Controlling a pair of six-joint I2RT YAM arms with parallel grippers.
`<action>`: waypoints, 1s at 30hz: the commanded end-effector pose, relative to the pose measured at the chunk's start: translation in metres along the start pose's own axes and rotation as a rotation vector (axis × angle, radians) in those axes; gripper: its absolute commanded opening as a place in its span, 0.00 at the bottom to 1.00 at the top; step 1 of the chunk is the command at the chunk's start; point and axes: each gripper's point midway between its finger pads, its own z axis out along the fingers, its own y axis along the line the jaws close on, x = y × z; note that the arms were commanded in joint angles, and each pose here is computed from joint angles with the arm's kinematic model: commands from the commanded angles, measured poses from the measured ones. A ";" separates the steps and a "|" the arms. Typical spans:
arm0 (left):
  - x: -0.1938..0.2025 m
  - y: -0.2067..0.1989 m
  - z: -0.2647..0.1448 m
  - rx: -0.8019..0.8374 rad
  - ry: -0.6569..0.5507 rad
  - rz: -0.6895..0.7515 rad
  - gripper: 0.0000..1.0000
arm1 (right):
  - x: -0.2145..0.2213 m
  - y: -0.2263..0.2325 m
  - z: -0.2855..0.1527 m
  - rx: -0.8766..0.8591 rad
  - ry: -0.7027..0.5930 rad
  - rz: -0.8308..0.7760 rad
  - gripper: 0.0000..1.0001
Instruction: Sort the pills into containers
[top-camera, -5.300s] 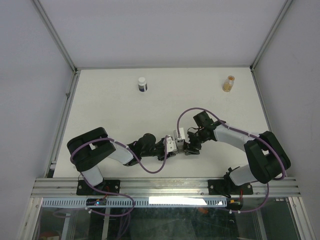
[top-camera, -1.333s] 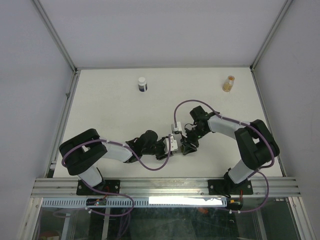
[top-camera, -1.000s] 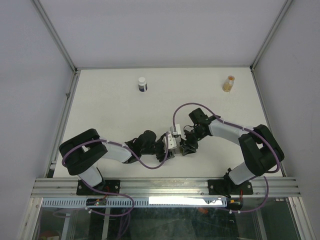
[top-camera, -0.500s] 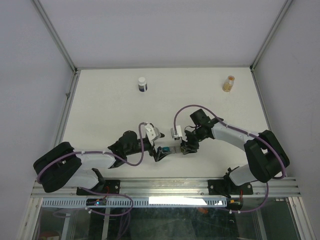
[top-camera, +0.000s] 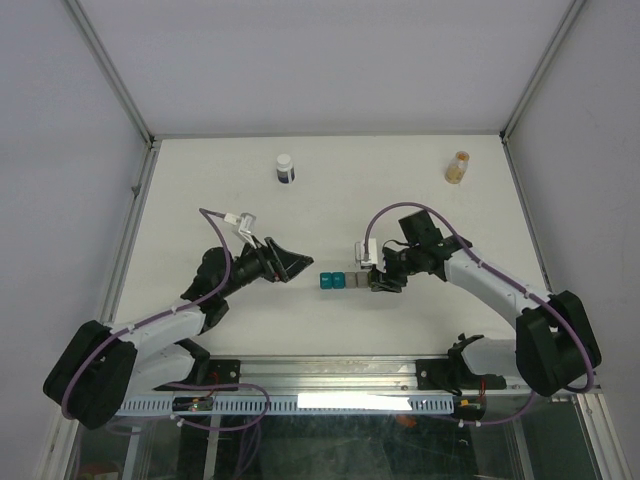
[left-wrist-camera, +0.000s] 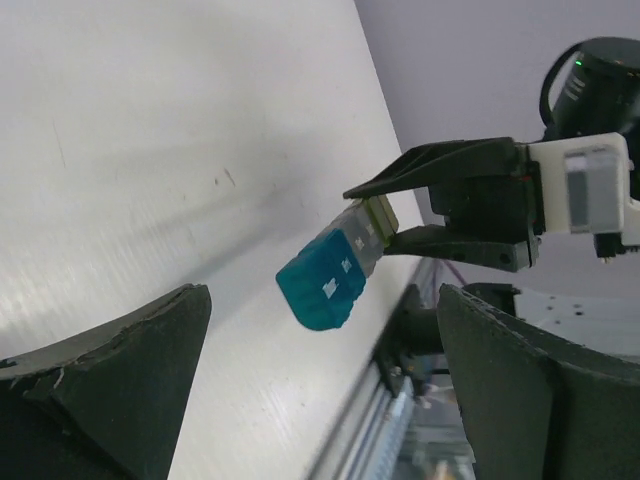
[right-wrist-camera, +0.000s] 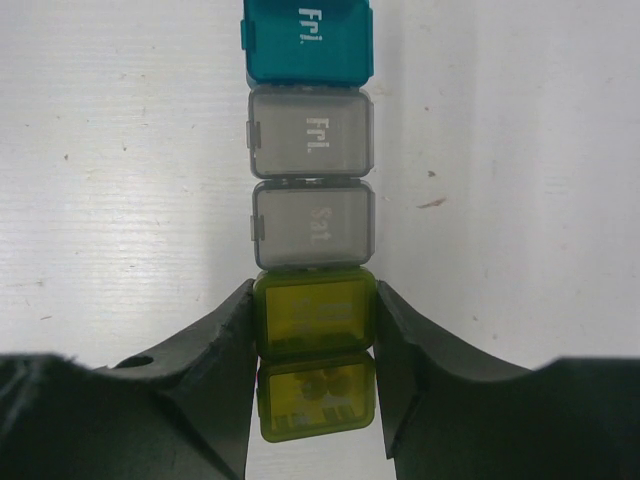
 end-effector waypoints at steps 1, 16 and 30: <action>0.005 -0.028 0.001 0.132 0.054 -0.294 0.99 | -0.025 -0.020 -0.014 0.079 -0.059 -0.063 0.12; 0.035 -0.037 0.040 0.152 0.175 -0.459 0.98 | -0.041 -0.019 -0.010 0.075 -0.097 -0.084 0.12; 0.052 -0.052 0.062 0.194 0.242 -0.527 0.59 | -0.044 -0.020 -0.002 0.116 -0.075 -0.128 0.12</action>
